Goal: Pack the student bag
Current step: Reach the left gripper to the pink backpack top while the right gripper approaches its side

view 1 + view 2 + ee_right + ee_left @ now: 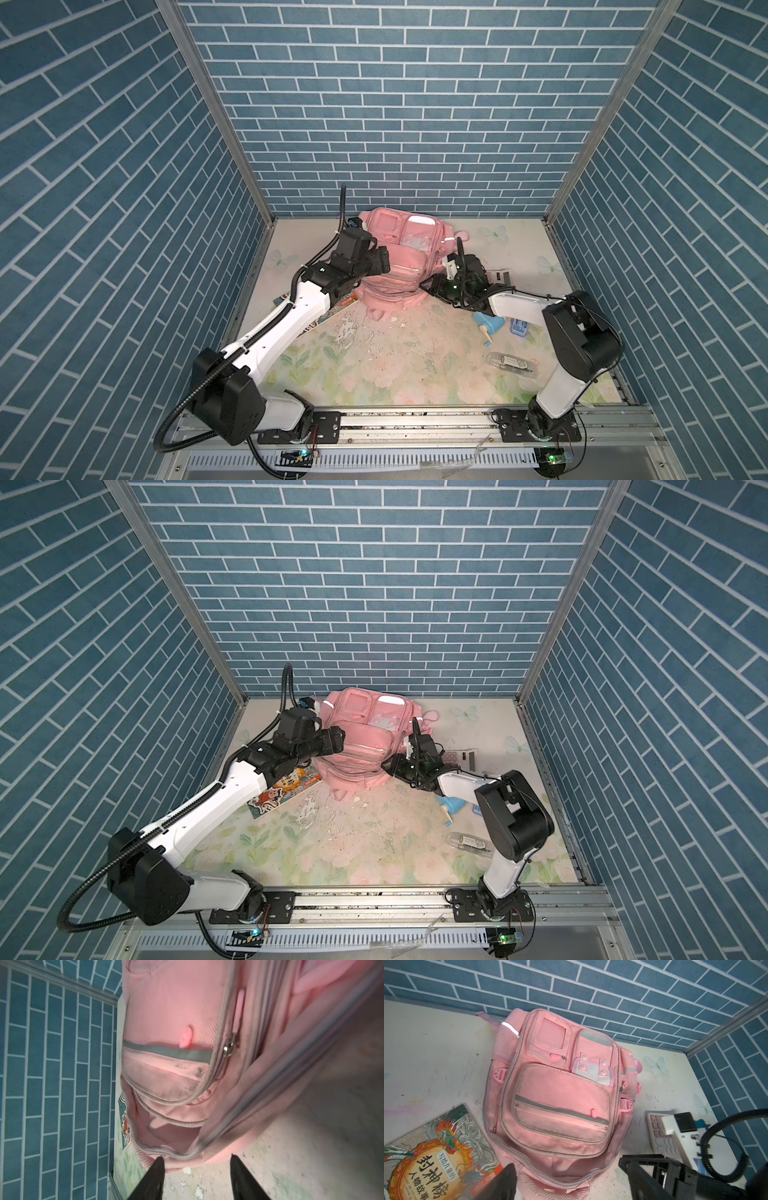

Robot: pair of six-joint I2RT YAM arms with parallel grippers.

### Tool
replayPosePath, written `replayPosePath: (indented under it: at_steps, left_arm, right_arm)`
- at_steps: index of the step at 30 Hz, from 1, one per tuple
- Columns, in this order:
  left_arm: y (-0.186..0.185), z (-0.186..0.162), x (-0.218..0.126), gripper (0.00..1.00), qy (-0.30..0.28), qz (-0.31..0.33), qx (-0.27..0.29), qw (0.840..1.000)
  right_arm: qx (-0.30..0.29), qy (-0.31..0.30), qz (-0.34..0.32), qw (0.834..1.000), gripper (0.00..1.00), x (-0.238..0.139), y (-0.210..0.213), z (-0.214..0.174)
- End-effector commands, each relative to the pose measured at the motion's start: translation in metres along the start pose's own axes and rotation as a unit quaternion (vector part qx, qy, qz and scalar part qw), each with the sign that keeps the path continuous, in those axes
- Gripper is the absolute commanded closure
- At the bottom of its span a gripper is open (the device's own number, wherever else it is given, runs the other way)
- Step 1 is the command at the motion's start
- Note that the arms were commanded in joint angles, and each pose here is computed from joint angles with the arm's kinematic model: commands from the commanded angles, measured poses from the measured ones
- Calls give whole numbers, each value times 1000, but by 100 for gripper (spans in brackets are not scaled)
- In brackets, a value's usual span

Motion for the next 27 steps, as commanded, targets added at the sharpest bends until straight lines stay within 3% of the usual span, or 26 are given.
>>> replayPosePath:
  at_steps: [1, 8, 12, 20, 27]
  left_arm:
    - [-12, -10, 11, 19, 28, 16, 32, 999]
    - [-54, -43, 64, 24, 86, 20, 105, 990]
    - [-72, -64, 104, 29, 112, 31, 158, 981]
    - [-88, -85, 170, 43, 143, 50, 201, 968]
    - [-96, -89, 201, 47, 143, 53, 214, 965]
  right_arm:
    - [-21, -53, -40, 998, 44, -37, -10, 22]
    - [-14, -115, -105, 988, 45, -106, -62, 57]
    - [-24, -134, -119, 983, 46, -126, -73, 70]
    - [-48, -127, -138, 981, 47, -128, -85, 72]
    - [-44, -101, -144, 983, 49, -117, -100, 65]
Point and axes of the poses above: each gripper's point midway between its finger pads, its own x axis out along the fingers, its own y axis along the line the jaws close on, z = x × y, the point moved 2 cm from there along -x, back along the fingers, and after that the axes turned 5 degrees about -x, right-handed, at the moved point
